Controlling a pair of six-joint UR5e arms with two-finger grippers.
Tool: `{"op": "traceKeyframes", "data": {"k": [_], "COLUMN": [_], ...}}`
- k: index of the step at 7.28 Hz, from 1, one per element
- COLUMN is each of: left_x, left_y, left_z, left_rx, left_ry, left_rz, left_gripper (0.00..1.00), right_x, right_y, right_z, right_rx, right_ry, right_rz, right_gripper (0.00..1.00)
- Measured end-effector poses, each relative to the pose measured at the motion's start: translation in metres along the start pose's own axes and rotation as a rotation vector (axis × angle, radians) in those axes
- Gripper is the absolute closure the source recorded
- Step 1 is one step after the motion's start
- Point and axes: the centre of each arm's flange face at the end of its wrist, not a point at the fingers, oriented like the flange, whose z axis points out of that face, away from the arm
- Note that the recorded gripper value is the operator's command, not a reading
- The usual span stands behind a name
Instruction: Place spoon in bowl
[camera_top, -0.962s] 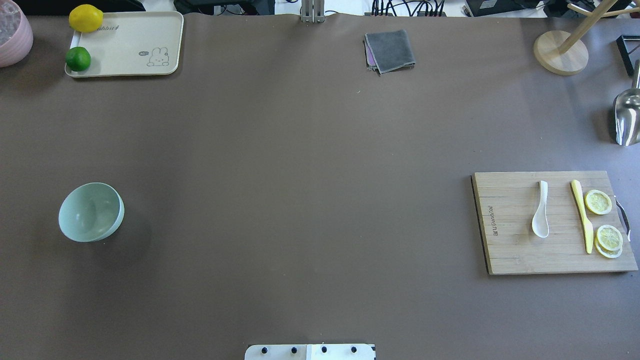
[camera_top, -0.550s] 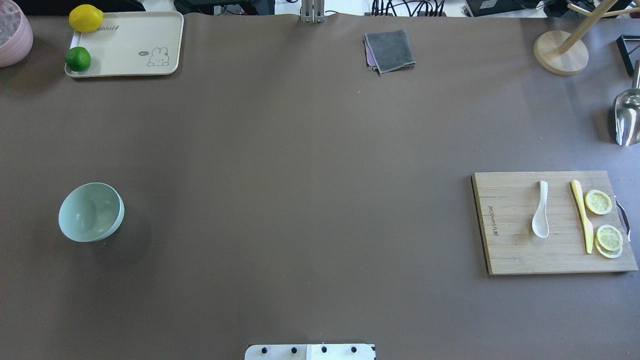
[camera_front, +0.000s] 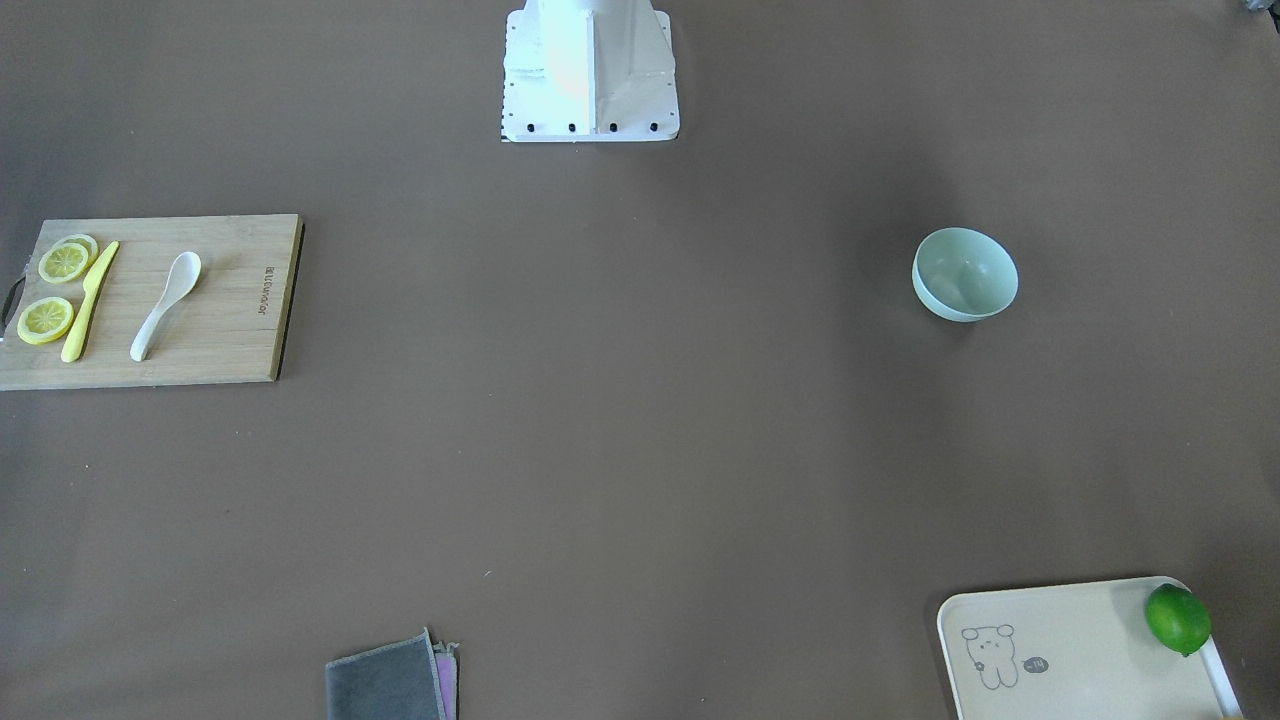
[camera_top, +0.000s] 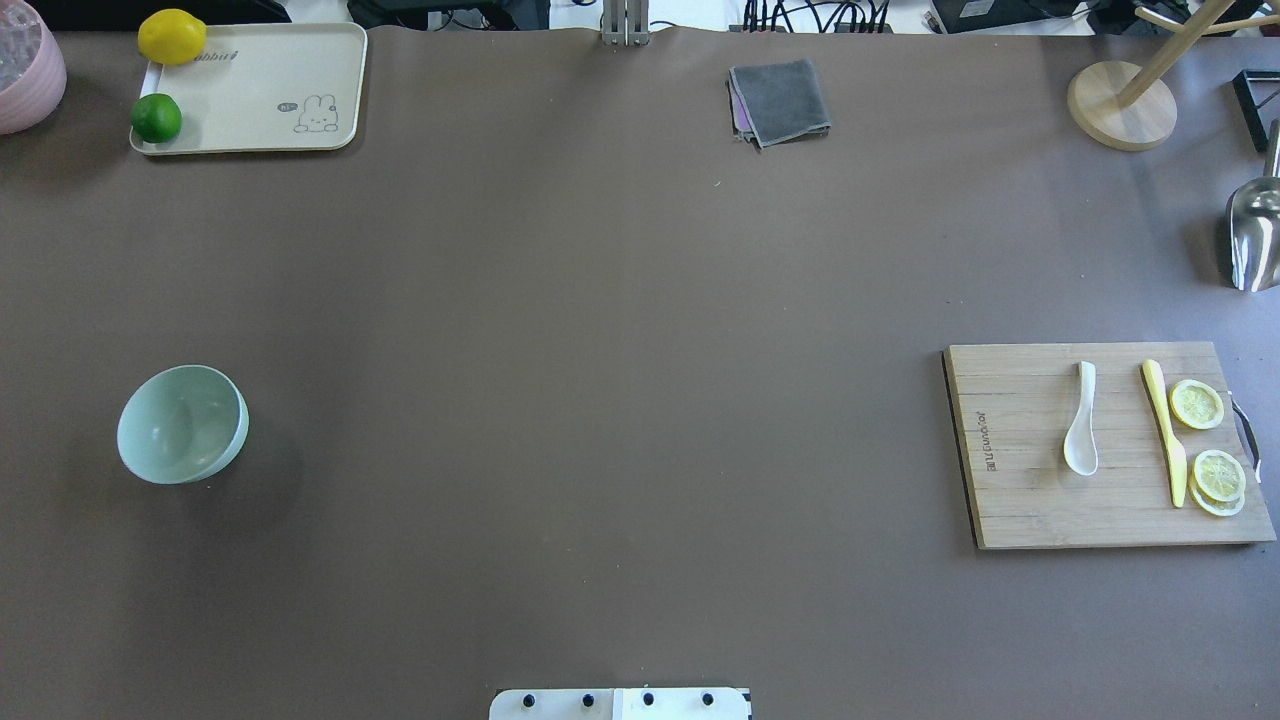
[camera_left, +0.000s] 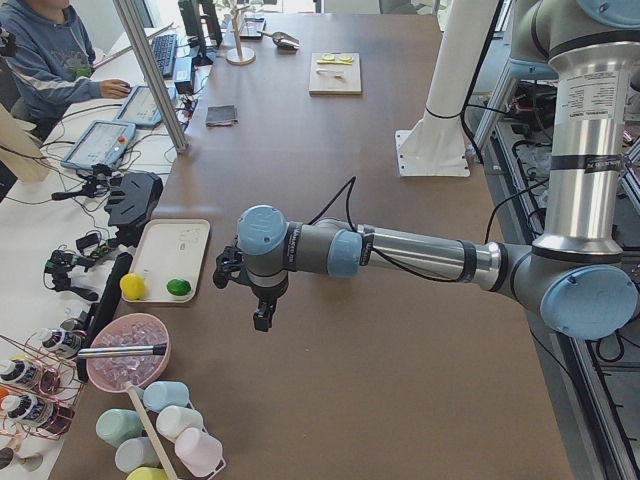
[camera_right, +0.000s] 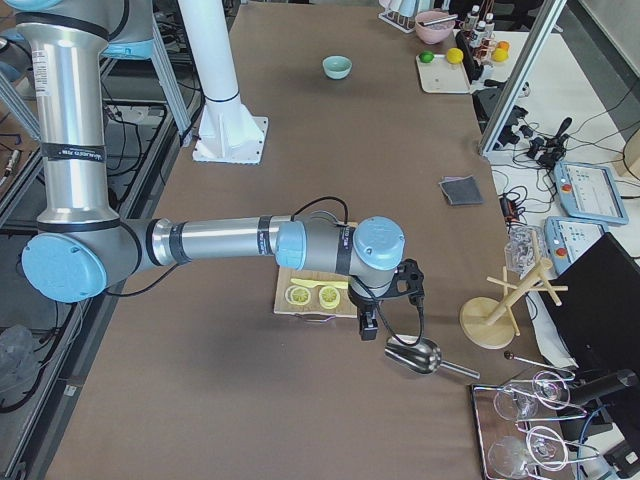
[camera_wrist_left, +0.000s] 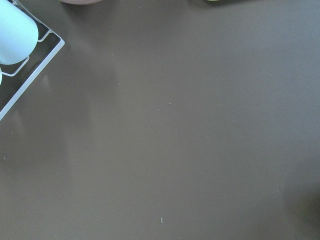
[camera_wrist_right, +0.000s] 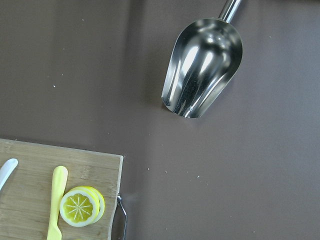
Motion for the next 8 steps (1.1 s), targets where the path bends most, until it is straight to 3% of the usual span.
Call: {"op": "traceKeyframes", "data": {"k": [4,6,8], "left_x": [-0.001,0.006,0.06], "left_y": [-0.005,-0.007,-0.019], "left_z": [-0.004,-0.005,0.014], "left_rx": [0.045,0.063,0.056], "left_ry": [-0.067,-0.039,0.019], "left_rz": [0.044,0.019,0.001], "left_gripper": [0.02,0.03,0.03], "right_x": [0.005,0.017,0.024], "right_y": [-0.001,-0.001,-0.004], "right_z": [0.007,0.02,0.038], "right_rx": [-0.012,0.012,0.055], "right_ry": [-0.002,0.001,-0.05], "right_rz": [0.007,-0.022,-0.074], "right_gripper": [0.0,0.0,0.0]}}
